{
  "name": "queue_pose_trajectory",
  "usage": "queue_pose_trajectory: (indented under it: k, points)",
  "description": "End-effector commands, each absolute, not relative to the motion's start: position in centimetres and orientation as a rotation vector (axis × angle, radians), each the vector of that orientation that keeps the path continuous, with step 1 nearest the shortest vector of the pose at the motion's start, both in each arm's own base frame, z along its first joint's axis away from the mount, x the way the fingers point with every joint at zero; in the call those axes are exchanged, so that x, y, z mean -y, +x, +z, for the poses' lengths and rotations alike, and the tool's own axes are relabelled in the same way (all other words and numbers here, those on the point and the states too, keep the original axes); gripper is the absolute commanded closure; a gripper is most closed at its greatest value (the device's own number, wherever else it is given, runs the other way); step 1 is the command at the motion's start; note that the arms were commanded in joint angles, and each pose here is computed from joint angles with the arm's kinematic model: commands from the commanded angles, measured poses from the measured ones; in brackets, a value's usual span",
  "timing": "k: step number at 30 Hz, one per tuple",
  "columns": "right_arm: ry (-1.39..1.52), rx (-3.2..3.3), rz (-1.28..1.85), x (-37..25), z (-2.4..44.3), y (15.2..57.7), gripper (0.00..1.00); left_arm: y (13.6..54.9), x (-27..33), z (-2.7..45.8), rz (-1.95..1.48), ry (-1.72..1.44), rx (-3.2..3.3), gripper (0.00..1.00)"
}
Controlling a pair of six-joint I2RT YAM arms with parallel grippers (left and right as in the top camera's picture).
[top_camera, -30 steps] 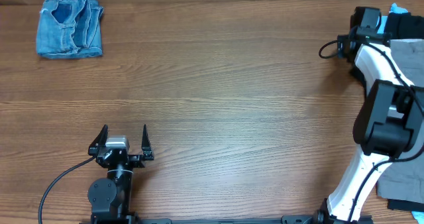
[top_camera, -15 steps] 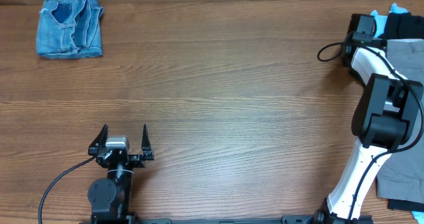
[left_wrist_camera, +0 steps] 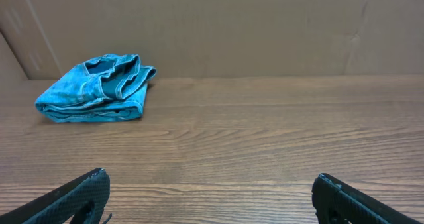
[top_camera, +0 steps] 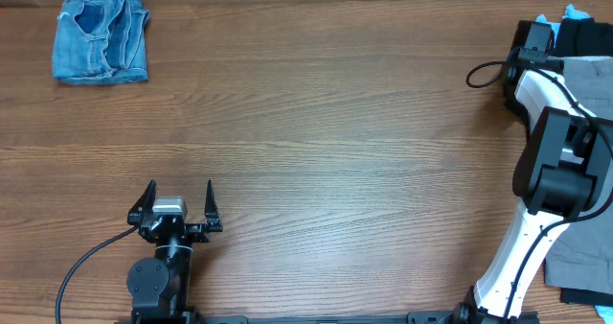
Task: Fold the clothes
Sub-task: 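Reach the right gripper to the clothes stack and grasp the grey shorts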
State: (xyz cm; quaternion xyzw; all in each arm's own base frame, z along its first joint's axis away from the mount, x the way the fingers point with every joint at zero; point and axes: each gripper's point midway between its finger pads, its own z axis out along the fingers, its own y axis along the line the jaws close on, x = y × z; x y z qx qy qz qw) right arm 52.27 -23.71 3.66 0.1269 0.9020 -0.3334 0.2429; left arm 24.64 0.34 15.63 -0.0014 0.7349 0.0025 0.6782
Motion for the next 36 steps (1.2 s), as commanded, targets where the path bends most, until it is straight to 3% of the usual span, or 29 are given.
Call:
queue_pose_trajectory:
  k: [1,3,7,15,18,21,26,31,36]
  points:
    - [0.408,-2.406,-0.886,24.1,4.5,53.3,0.35,24.6,0.1,15.7,0.0,0.028,-1.644,0.0]
    - [0.409,-2.39,-0.885,24.1,4.8,53.6,0.37,24.6,0.1,15.7,-0.001,0.028,-1.644,0.0]
    - [0.407,-2.377,-0.881,23.9,5.1,54.0,0.52,24.6,0.1,15.7,-0.001,0.028,-1.644,0.0]
    - [0.417,-2.363,-0.878,24.0,5.2,54.1,0.51,24.6,0.1,15.7,-0.001,0.028,-1.644,0.0]
    - [0.42,-2.355,-0.877,24.0,5.4,54.3,0.38,24.6,0.1,15.7,-0.001,0.028,-1.644,0.0]
    - [0.425,-2.349,-0.874,24.0,5.5,54.4,0.38,24.6,0.1,15.7,-0.001,0.028,-1.644,0.0]
    - [0.428,-2.33,-0.872,24.1,6.1,54.8,0.39,24.6,0.1,15.7,-0.001,0.028,-1.644,0.0]
    - [0.46,-2.302,-0.856,24.2,7.2,55.3,0.54,24.6,0.1,15.7,-0.001,0.028,-1.644,0.0]
    - [0.451,-2.334,-0.855,24.0,6.7,54.9,0.57,24.6,0.1,15.7,0.0,0.028,-1.644,0.0]
